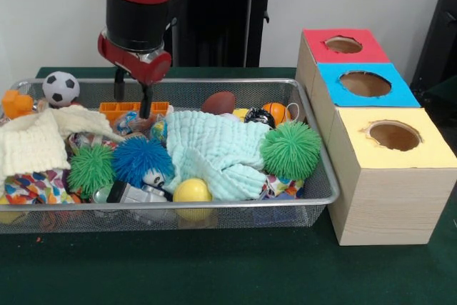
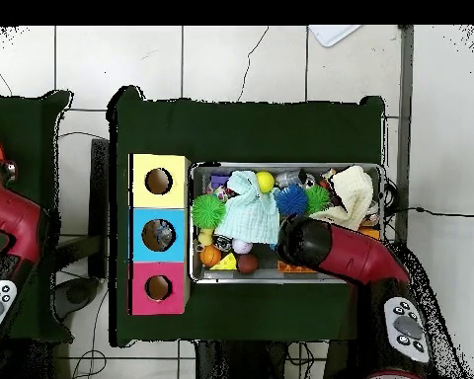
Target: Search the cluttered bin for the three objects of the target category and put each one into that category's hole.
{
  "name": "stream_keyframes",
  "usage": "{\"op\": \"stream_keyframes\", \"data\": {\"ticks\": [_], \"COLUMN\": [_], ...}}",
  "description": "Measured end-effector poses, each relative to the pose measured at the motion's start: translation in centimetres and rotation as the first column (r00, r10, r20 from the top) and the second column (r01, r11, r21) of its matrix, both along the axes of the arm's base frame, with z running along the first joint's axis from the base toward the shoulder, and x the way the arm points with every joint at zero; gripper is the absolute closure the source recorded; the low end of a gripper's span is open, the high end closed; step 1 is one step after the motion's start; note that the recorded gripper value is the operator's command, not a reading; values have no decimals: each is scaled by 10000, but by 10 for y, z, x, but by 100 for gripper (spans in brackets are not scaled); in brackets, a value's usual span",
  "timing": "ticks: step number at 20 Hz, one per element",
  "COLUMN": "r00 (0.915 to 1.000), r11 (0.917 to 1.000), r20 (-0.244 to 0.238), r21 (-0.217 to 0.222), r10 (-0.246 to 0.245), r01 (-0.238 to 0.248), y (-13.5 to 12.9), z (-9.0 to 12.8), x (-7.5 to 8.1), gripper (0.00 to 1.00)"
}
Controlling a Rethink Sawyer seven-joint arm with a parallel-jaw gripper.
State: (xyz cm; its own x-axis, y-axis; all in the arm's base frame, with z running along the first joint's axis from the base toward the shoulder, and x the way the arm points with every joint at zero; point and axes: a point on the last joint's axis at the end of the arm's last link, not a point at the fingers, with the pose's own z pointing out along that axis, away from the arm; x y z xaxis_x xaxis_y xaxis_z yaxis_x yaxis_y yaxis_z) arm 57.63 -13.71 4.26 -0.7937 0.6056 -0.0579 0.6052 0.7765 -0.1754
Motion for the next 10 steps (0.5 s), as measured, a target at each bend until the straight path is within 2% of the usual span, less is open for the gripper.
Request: {"op": "stream_keyframes", "data": {"ticks": [6, 10], "r00": [9997, 9988], "r11": [9999, 9997], "r20": [-249, -476], "r21": [123, 214], "r10": [-76, -124], "r01": [79, 134], "y": [-3, -4], "z": [-35, -49], "x": [-14, -23], "gripper": [0, 0]}}
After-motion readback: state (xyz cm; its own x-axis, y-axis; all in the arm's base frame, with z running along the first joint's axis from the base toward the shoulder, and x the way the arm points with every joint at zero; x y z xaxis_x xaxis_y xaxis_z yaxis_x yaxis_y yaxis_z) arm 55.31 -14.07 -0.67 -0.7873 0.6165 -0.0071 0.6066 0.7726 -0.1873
